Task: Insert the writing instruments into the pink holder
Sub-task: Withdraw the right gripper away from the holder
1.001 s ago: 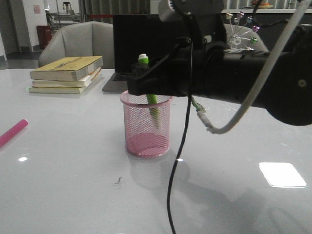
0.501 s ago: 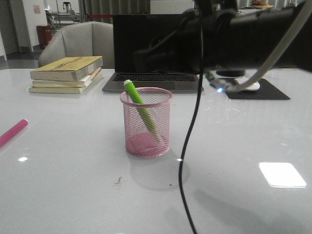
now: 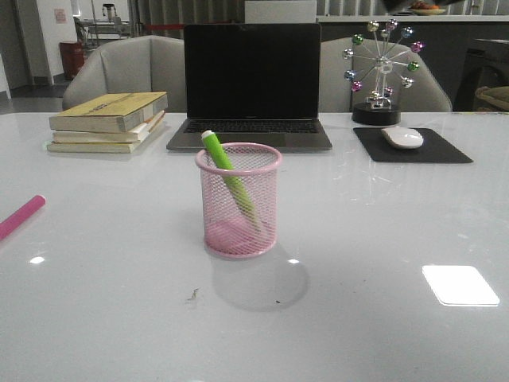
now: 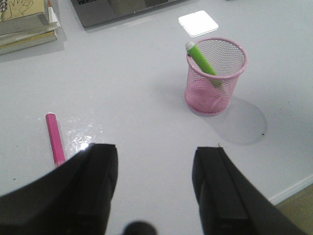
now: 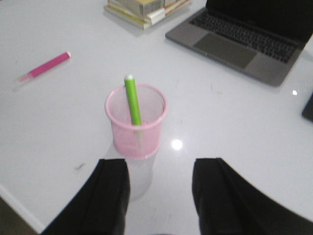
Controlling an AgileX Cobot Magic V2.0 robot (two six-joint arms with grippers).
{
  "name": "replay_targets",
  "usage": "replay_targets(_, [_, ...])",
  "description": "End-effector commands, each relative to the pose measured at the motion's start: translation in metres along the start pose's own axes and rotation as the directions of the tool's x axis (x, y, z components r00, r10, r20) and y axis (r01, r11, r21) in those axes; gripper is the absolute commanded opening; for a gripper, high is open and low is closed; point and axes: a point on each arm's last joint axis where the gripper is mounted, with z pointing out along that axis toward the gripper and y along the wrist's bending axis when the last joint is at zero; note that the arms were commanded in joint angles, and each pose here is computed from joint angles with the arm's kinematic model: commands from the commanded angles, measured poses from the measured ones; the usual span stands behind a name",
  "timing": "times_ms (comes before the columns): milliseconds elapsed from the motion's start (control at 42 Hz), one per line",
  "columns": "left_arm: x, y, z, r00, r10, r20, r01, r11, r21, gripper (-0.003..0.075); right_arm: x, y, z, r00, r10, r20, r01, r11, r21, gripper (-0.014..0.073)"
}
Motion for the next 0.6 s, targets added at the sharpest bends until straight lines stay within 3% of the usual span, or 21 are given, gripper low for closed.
replay_targets(0, [-0.014, -0.001, -0.005, 0.995, 0.003, 0.099, -0.004, 1.000, 0.007, 0.0401, 0.001, 0.000, -0.023, 1.000, 0.022, 0.012, -0.022, 1.000, -0.007, 0.0426])
replay_targets(310, [-0.014, -0.001, -0.005, 0.995, 0.003, 0.099, -0.004, 1.000, 0.007, 0.0401, 0.047, 0.000, -0.059, 0.999, 0.045, 0.020, -0.045, 0.999, -0.017, 0.0426])
replay_targets(572, [-0.014, 0.002, 0.008, 0.999, -0.033, 0.009, 0.033, 0.999, -0.007, 0.0439, 0.055, 0.000, -0.066, 0.999, 0.045, -0.021, -0.045, 0.999, -0.016, 0.0426])
